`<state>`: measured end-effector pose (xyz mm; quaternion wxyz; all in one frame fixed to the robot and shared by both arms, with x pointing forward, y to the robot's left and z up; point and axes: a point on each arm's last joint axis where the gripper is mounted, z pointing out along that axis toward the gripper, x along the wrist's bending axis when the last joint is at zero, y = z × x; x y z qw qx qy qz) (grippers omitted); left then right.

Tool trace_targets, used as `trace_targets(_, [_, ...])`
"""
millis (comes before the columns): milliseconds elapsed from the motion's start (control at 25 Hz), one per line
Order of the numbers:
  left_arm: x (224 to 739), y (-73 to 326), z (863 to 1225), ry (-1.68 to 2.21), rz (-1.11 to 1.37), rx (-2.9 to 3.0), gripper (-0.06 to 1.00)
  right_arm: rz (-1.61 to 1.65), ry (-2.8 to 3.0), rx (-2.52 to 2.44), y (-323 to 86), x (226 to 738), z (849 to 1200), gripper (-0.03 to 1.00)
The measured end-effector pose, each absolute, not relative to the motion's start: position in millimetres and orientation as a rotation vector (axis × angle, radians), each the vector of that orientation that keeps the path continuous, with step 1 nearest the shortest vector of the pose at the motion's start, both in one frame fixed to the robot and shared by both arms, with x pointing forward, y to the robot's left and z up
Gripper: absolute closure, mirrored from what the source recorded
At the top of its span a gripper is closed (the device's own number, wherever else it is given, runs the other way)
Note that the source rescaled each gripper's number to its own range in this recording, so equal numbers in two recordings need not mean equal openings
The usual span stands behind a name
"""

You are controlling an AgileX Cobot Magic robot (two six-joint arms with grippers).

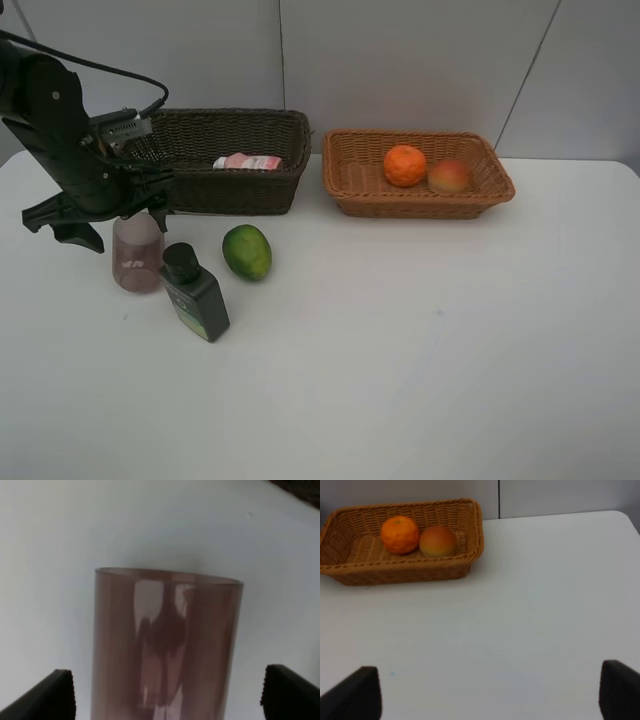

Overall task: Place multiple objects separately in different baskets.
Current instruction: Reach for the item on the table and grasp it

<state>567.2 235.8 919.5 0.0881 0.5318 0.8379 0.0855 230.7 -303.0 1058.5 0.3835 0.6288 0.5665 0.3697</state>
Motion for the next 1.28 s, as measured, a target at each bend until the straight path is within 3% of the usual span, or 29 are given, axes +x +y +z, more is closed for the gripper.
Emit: trace_targets(1280, [580.0,231.5,875.4,2.454,0.251,1.627,0.02,0.943,1.444,1.603,-303.0,230.7,1058.5,0.09])
